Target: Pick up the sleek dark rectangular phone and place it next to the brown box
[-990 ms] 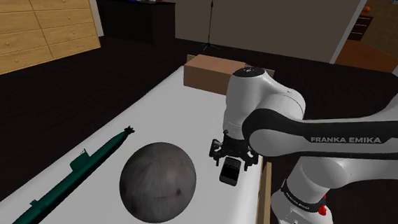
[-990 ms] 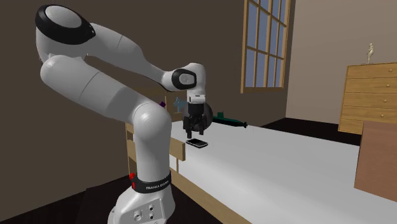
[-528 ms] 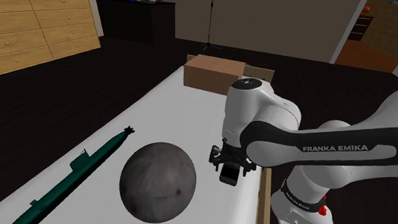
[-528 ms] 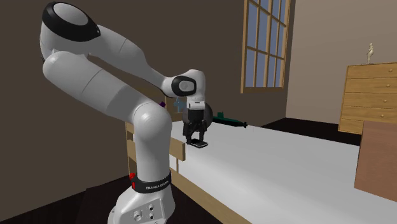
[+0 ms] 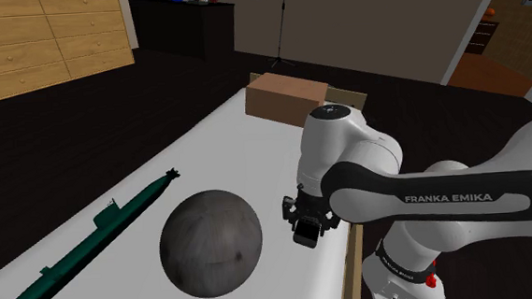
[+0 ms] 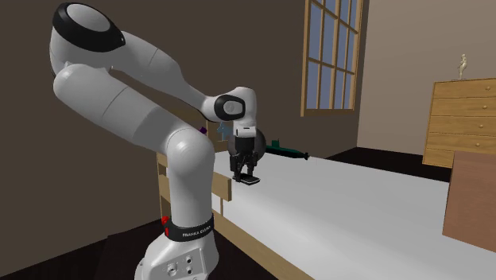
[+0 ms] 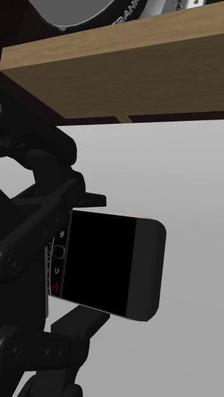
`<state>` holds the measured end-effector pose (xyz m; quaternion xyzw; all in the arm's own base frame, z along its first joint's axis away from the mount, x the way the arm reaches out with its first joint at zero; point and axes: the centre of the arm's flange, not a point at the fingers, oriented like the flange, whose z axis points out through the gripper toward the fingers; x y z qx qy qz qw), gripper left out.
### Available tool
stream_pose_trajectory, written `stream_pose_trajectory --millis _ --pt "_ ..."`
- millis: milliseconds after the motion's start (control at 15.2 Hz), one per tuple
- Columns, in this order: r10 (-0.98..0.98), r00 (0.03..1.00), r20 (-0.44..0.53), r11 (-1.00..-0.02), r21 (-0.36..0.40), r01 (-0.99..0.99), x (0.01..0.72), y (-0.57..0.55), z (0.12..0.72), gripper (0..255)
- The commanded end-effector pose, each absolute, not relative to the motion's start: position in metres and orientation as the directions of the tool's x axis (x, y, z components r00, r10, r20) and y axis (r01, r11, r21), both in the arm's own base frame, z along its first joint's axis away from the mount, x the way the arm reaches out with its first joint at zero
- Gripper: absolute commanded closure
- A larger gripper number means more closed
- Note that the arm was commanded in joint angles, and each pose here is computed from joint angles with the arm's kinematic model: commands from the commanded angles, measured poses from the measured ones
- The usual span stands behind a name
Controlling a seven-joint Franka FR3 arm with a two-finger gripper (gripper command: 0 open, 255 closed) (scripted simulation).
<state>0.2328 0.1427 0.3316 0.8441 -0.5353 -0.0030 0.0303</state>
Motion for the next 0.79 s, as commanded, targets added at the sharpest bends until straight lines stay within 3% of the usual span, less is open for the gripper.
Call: stream_pose_trajectory --millis 0,726 --pt "-0.904 0.427 0.027 -0.425 0.058 -0.904 0.232 0.142 0.331 255" --pt "-0.904 0.427 0.027 -0.425 0.058 -0.904 0.233 0.142 0.357 255"
